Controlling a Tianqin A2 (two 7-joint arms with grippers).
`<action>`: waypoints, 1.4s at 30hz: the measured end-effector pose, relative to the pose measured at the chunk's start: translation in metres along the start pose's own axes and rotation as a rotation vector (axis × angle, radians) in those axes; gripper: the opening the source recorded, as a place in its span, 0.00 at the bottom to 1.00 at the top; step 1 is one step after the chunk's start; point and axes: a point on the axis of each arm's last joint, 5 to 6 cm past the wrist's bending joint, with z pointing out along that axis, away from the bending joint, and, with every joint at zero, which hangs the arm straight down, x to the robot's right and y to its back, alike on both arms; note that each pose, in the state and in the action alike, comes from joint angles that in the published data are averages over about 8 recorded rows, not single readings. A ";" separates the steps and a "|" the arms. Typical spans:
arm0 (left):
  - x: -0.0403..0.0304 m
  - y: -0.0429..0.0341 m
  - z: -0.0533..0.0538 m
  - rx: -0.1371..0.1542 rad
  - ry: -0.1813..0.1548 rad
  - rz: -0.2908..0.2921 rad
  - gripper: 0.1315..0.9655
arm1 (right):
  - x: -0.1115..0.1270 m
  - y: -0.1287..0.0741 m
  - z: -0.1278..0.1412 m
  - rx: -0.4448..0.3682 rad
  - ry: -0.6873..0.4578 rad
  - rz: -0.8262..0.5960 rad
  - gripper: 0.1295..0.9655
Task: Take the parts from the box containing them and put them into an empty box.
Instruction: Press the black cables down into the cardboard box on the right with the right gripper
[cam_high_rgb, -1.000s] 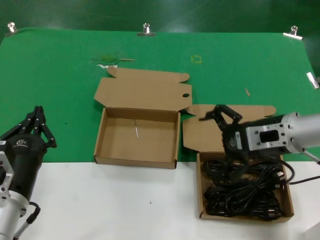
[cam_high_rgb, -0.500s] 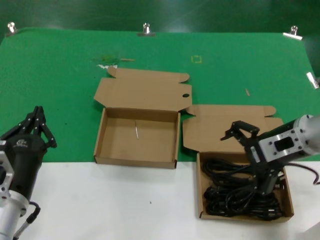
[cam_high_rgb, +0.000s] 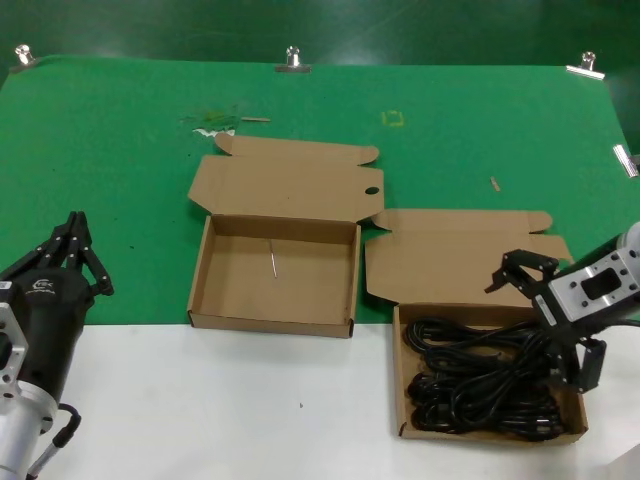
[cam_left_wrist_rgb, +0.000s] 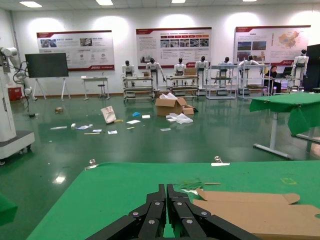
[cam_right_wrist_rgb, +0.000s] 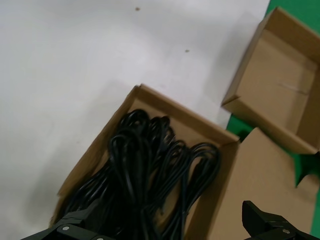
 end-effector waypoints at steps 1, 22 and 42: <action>0.0000 0.0000 0.000 0.000 0.000 0.000 0.02 | -0.001 0.001 0.000 -0.004 -0.008 0.000 1.00; 0.0000 0.0000 0.000 0.000 0.000 0.000 0.02 | -0.027 0.030 0.026 -0.038 -0.080 0.028 1.00; 0.0000 0.0000 0.000 0.000 0.000 0.000 0.02 | -0.021 0.044 0.054 -0.033 -0.057 0.048 1.00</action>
